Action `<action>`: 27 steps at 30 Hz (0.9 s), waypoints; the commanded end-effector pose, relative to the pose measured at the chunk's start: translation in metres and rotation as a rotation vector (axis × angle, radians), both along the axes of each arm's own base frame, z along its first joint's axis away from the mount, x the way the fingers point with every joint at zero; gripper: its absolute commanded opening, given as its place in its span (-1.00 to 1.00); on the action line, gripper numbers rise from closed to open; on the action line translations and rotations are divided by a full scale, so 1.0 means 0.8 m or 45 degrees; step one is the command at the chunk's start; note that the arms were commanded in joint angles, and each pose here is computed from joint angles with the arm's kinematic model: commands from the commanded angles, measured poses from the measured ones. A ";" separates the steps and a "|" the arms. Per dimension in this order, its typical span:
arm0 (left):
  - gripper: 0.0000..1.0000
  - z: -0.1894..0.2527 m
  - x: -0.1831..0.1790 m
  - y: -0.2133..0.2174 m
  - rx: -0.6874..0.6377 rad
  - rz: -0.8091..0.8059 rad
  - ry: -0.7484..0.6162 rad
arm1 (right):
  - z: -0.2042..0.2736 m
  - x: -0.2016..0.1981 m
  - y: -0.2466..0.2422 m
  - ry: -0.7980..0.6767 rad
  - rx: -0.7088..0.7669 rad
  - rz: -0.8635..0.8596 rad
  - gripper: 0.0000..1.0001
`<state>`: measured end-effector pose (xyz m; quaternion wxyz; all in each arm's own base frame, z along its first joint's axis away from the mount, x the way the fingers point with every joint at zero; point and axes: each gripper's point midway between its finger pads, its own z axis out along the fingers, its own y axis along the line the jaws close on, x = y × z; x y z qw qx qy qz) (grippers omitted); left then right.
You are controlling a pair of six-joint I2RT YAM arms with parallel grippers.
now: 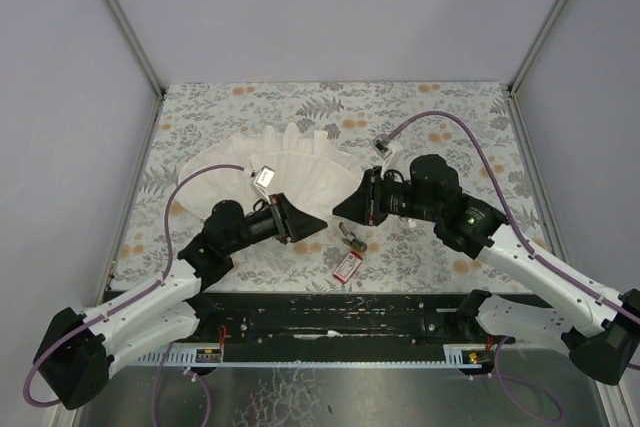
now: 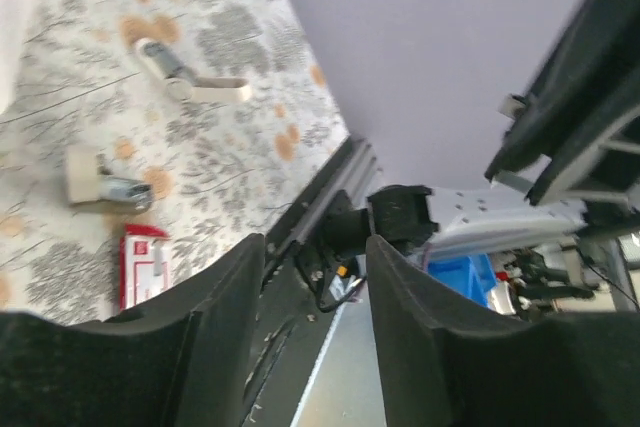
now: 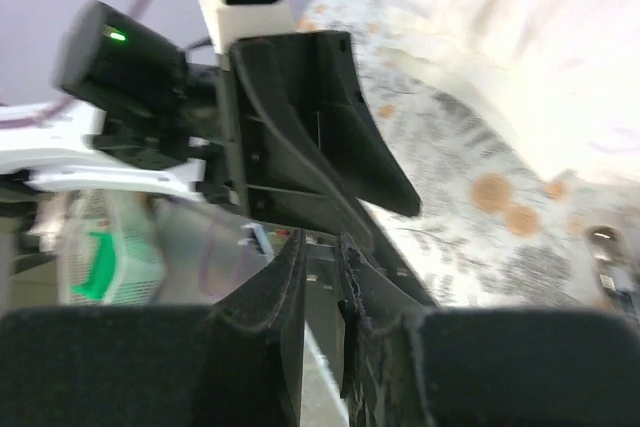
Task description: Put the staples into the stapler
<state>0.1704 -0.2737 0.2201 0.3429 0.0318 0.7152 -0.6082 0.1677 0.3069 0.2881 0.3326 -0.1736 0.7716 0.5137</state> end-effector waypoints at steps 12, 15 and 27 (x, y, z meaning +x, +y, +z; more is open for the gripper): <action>0.21 -0.110 0.070 -0.022 0.631 0.007 0.030 | -0.200 0.045 -0.095 -0.140 -0.800 -0.194 -0.66; 0.23 -0.128 0.083 -0.029 0.689 0.000 0.017 | -0.222 0.046 -0.095 -0.117 -0.841 -0.180 -0.66; 0.12 -0.159 0.098 -0.059 0.713 -0.140 -0.064 | -0.258 0.056 -0.089 -0.123 -0.922 -0.125 -0.66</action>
